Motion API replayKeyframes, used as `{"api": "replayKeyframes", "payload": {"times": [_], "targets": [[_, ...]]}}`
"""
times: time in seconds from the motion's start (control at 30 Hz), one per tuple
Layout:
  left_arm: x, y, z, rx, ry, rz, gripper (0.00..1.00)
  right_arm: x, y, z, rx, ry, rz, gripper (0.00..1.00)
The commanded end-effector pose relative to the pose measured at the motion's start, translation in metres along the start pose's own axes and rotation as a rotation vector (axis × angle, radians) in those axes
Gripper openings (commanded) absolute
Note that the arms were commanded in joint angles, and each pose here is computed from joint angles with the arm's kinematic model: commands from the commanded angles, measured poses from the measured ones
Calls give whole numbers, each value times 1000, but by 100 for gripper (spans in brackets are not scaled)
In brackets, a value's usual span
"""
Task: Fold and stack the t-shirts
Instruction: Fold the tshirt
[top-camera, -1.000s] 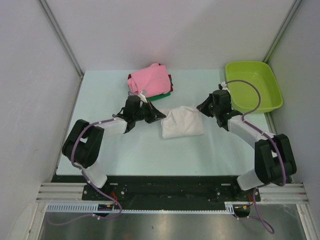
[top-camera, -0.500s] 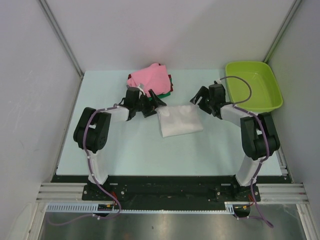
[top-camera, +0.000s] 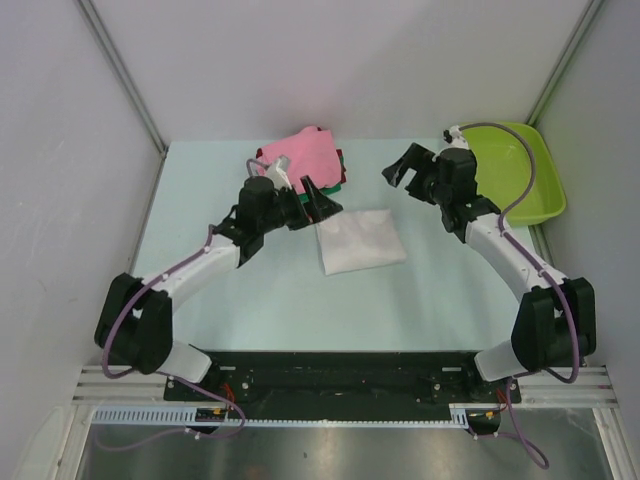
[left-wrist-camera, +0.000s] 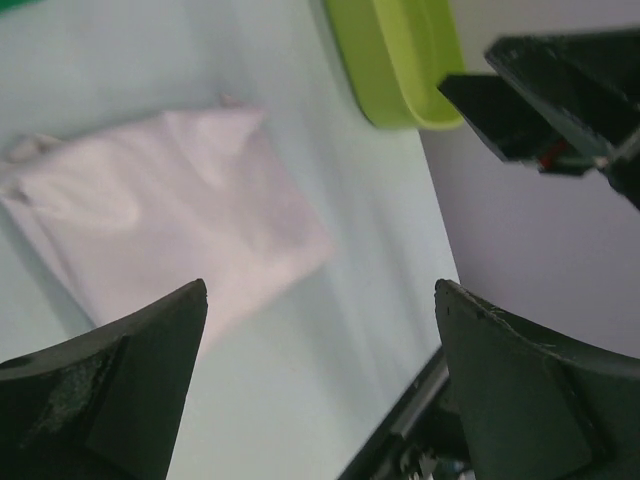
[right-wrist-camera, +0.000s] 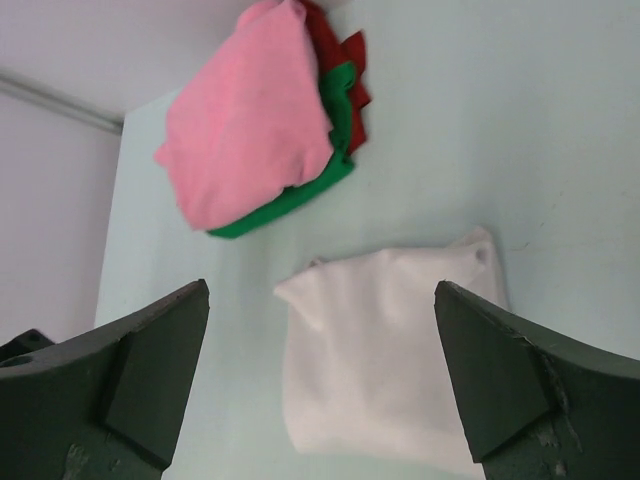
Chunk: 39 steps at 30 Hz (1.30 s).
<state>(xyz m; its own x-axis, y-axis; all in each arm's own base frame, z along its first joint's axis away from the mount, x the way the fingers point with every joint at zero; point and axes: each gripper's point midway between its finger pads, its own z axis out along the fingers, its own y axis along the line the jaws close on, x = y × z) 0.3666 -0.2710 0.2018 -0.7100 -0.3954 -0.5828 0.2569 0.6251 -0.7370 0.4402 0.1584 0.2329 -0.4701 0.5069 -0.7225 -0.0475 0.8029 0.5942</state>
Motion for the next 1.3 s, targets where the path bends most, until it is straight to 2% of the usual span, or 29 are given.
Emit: {"api": "replayKeyframes", "payload": {"times": [0.0, 0.1, 0.17, 0.33, 0.37, 0.5, 0.53, 0.6, 0.63, 0.67, 0.73, 0.8, 0.83, 0.87, 0.93, 1.0, 1.27], "targets": [[44, -23, -15, 127, 68, -16, 100, 34, 11, -24, -58, 168, -45, 100], [69, -19, -23, 116, 103, -39, 100, 53, 18, -41, -70, 217, -99, 100], [88, -6, -27, 78, 112, -54, 100, 79, 25, -52, -84, 271, -226, 100], [104, 11, -56, 88, 17, -152, 100, 122, 35, -83, -53, 356, -478, 100], [110, 25, -61, 45, 10, -157, 100, 127, 33, -88, -8, 335, -584, 100], [114, 34, -78, -4, 8, -98, 100, 150, 18, -112, 114, 375, -835, 100], [121, 45, -82, -53, 25, -100, 100, 144, 11, -115, 187, 334, -905, 100], [119, 54, -88, -89, -1, -77, 100, 160, 16, -126, 203, 331, -1082, 100], [119, 58, -94, -112, -5, -77, 100, 153, 15, -129, 260, 272, -1149, 100], [117, 63, -97, -133, -18, -74, 100, 163, 19, -133, 248, 250, -1237, 100], [113, 70, -102, -156, -30, -44, 100, 163, 19, -135, 272, 182, -1321, 100], [108, 83, -104, -202, -47, -43, 100, 179, 26, -135, 202, 158, -1406, 98], [111, 95, -106, -246, -31, -59, 100, 184, 29, -135, 164, 146, -1420, 92], [111, 99, -106, -249, -27, -68, 100, 197, 25, -131, 115, 133, -1507, 90], [115, 111, -107, -265, -19, -76, 100, 207, 26, -137, 79, 76, -1645, 94], [116, 118, -106, -281, -13, -61, 100, 214, 17, -132, 62, 84, -1691, 100], [123, 126, -92, -269, 50, -31, 100, 228, 5, -115, 58, 98, -1703, 100]]}}
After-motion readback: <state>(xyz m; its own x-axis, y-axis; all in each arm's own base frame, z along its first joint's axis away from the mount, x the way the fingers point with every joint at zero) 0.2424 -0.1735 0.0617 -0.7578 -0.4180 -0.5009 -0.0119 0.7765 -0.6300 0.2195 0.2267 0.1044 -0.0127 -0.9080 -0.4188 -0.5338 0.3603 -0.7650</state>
